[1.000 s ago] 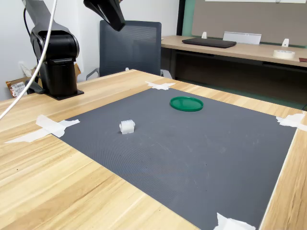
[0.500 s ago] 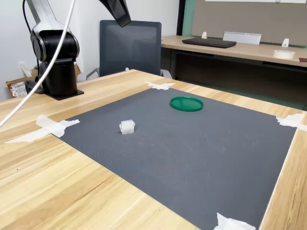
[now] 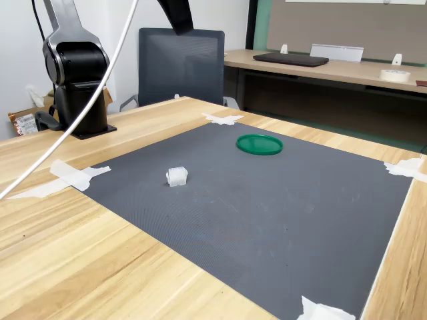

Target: Grasp a white terminal and put it in the green lid.

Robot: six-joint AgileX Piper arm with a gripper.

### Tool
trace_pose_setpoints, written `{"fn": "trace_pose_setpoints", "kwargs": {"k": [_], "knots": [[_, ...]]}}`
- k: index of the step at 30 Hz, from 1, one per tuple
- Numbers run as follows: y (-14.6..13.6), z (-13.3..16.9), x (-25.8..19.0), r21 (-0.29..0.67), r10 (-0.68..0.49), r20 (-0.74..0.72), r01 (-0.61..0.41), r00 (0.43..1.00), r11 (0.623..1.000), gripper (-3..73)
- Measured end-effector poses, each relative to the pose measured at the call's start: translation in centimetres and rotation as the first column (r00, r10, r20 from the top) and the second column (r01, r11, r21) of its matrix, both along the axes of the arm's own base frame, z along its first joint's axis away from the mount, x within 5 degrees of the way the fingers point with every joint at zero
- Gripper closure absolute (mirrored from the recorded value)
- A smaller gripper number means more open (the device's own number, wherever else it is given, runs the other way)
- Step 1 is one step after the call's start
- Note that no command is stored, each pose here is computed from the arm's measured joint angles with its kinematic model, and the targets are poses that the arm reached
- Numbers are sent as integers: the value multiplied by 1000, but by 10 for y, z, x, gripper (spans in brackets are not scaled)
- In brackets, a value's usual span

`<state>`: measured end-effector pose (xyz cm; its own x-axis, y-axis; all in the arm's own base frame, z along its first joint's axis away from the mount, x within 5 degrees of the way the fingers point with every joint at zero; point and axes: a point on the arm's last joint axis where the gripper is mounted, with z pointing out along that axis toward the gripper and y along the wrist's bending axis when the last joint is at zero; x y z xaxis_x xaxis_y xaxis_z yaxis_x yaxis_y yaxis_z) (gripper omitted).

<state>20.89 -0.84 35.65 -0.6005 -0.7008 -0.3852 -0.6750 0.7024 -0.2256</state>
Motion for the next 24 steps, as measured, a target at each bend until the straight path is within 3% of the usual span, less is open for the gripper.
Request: {"fn": "trace_pose_setpoints", "kwargs": {"k": [11, 19, 24], "knots": [[-4, 10, 29, -108, 216, 16, -213, 976, 971, 723], [-8, -2, 40, -140, 245, -40, -248, 969, 958, 721], [-16, -15, 50, -209, 266, -117, -286, 957, 935, 675]]}}
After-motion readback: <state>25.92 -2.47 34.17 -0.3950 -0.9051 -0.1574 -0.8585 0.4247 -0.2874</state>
